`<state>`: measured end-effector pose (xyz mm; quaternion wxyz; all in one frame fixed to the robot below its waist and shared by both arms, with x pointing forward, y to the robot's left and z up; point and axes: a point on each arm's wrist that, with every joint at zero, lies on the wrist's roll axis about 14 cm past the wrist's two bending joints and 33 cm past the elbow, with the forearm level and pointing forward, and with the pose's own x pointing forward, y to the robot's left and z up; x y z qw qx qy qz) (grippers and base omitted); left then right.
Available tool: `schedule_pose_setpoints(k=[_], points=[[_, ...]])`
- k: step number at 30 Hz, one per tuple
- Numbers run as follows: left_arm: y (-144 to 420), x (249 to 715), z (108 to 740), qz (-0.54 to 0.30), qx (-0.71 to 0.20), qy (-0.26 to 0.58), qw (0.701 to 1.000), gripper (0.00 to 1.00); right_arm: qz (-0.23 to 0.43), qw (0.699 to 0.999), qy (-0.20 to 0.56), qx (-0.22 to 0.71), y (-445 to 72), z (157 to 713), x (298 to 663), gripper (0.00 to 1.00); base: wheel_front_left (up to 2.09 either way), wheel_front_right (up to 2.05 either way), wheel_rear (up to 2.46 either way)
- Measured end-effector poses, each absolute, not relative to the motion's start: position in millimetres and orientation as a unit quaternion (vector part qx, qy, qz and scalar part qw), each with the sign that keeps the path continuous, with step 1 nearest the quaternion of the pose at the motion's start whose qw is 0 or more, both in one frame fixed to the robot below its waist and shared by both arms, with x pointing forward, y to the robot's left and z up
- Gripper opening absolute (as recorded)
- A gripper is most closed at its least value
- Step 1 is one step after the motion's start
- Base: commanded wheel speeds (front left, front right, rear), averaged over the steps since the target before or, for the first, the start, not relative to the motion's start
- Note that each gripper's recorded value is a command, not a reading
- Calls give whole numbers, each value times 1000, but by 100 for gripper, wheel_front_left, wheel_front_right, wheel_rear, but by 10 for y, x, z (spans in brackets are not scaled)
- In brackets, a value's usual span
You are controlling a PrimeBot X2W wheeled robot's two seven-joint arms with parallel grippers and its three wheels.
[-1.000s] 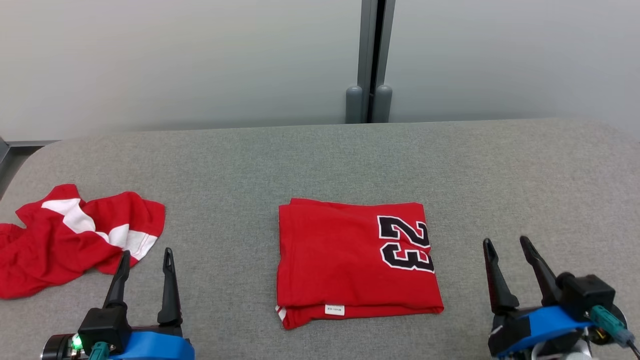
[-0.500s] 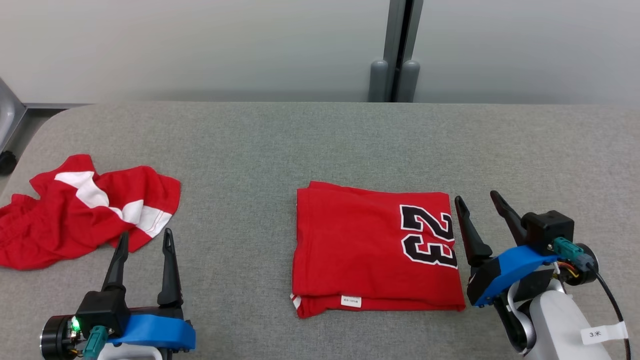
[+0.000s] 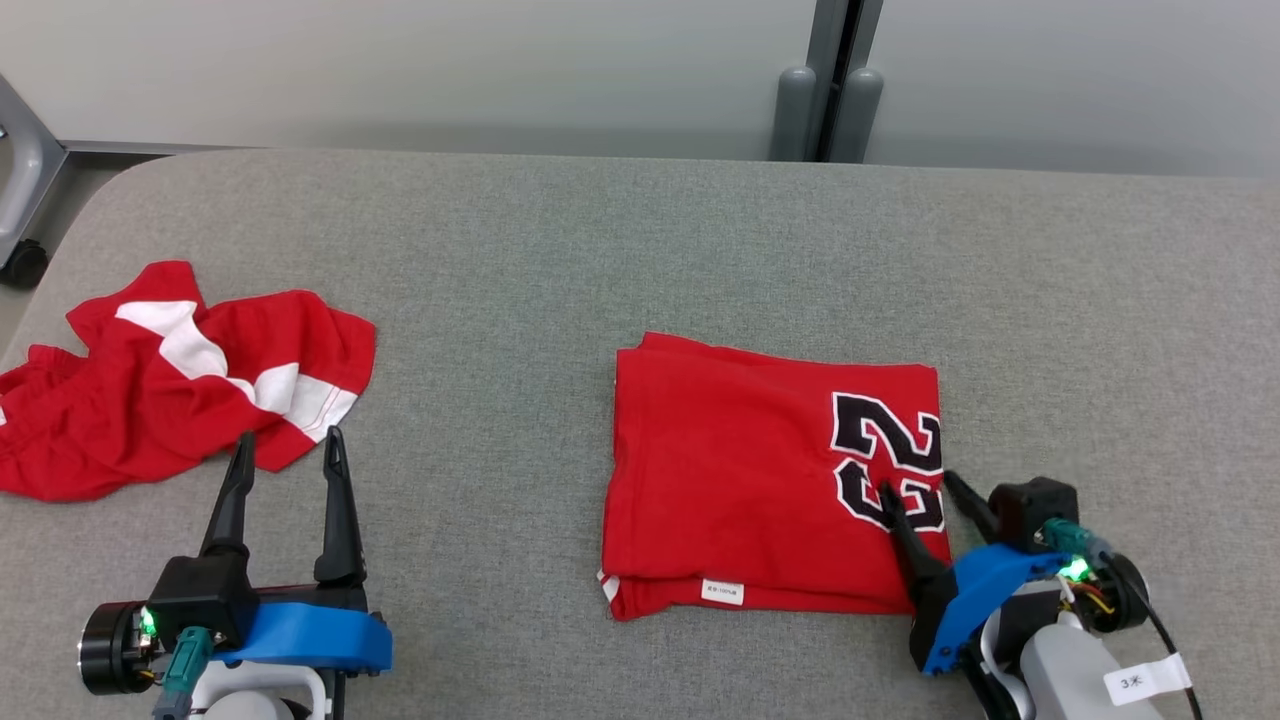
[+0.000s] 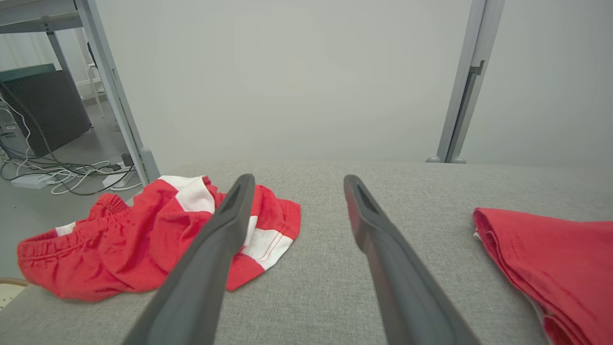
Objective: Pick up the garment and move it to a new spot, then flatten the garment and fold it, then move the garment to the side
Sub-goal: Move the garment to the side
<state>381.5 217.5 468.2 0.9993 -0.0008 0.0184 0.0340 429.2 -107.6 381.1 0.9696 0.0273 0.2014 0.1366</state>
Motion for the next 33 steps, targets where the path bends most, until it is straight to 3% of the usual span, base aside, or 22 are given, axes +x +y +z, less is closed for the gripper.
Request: schedule_pose_setpoints(k=[10, 11, 13, 20, 33], points=[[2157, 3855, 4684, 31, -1, 18, 999, 100, 149, 964, 220, 31, -970, 3674, 4271, 100, 0, 0, 0], [2154, 3857, 4680, 31, -2, 18, 999, 100, 151, 963, 219, 31, -955, 3679, 4283, 45, 0, 0, 0], [2153, 3857, 4669, 31, -3, 20, 999, 100, 153, 963, 217, 34, -926, 3688, 4306, 0, 0, 0, 0], [2102, 3922, 4635, 26, -6, 23, 999, 100, 140, 971, 191, 25, -1088, 3792, 4430, 0, 0, 0, 0], [1492, 4534, 4436, -61, -16, 25, 998, 100, 6, 987, 158, -41, -2528, 3959, 4631, 0, 0, 0, 0]])
